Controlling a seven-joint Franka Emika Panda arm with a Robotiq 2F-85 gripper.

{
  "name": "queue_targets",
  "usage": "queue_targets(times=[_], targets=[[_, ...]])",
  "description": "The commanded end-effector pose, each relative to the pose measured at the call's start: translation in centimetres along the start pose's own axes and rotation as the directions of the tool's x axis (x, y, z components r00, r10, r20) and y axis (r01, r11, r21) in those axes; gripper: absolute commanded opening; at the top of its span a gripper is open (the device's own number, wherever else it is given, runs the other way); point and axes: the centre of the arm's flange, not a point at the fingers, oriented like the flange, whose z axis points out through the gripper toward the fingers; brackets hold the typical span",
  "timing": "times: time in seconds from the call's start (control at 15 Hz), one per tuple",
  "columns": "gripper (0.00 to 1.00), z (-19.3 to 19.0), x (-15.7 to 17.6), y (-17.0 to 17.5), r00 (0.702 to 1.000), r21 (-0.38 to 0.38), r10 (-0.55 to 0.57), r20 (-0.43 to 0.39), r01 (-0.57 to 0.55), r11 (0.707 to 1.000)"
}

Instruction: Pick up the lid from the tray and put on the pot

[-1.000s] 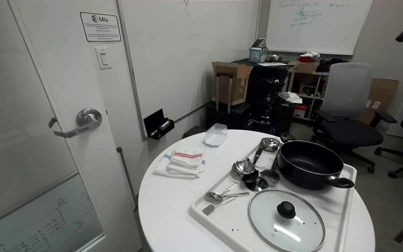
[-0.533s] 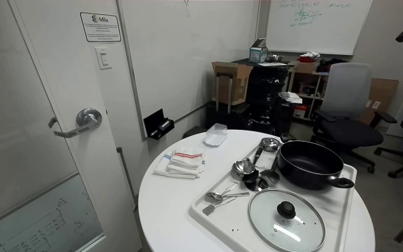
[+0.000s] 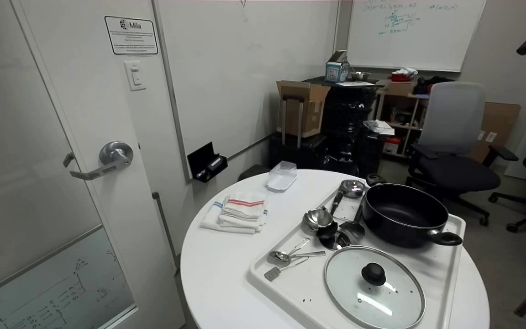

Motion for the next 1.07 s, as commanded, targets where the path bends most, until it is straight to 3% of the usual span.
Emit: queue_targets(times=[0.0, 0.53, 1.0], targets=[[1.00, 3.5, 3.9, 0.7, 0.999, 0.015, -0.011, 0.053, 0.010, 1.000], [1.00, 14.2, 10.1, 2.4, 0.983, 0.041, -0.058, 0.177, 0.052, 0.998], [1.00, 24.6, 13.4, 4.7, 0.980, 0.029, -0.082, 0.183, 0.078, 0.997]])
